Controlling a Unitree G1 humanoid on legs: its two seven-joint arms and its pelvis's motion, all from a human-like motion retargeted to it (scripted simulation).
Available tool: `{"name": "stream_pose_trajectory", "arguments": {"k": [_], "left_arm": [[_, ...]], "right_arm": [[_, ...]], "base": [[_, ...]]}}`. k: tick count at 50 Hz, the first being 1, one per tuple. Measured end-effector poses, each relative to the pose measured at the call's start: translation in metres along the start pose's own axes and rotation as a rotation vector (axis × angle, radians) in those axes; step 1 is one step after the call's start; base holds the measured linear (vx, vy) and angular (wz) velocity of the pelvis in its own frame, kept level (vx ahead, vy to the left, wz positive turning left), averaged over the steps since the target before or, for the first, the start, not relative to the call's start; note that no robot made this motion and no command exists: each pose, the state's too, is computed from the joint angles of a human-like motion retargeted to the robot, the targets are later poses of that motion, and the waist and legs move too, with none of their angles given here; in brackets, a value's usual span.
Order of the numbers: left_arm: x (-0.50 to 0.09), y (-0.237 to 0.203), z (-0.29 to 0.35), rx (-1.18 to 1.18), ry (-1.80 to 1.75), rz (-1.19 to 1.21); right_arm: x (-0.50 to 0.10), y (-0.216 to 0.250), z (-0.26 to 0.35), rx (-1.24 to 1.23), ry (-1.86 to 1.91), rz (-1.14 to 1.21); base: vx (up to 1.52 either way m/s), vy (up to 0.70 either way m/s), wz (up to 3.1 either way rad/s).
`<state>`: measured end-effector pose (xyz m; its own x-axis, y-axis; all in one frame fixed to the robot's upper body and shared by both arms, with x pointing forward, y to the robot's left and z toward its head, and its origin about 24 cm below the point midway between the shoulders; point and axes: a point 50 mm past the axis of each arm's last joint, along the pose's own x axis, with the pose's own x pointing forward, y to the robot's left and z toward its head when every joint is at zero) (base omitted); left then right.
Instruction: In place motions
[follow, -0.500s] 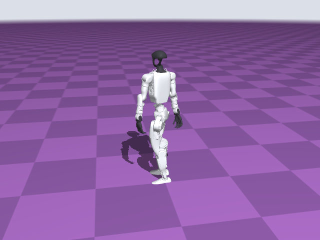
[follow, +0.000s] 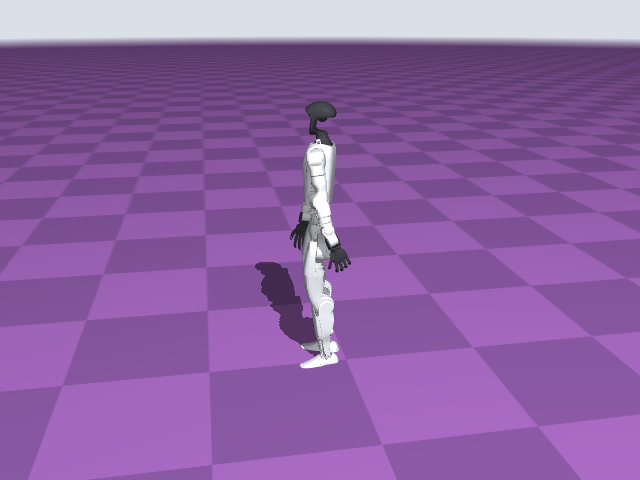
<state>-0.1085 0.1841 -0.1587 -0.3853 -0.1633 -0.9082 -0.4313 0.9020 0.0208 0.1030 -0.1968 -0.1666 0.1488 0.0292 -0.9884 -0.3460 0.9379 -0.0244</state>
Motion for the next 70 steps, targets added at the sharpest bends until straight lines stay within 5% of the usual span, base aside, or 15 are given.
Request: {"name": "stream_pose_trajectory", "arguments": {"k": [15,28,52,70], "left_arm": [[-0.004,-0.033,0.047,0.192,-0.174,0.032],[-0.018,-0.045,0.085,0.327,-0.258,-0.01],[-0.012,-0.043,0.064,0.414,-0.134,-0.016],[-0.012,-0.042,0.064,0.401,-0.137,-0.015]], "right_arm": [[0.001,0.024,-0.061,-0.206,0.239,0.078],[-0.013,0.026,-0.121,-0.024,0.456,0.07],[-0.005,0.025,-0.096,-0.231,0.37,0.068],[-0.008,0.024,-0.106,-0.123,0.403,0.069]], "base": [[0.01,-0.02,-0.22],[-0.01,-0.01,0.17],[0.0,0.0,-0.06],[0.0,0.0,0.0]]}}
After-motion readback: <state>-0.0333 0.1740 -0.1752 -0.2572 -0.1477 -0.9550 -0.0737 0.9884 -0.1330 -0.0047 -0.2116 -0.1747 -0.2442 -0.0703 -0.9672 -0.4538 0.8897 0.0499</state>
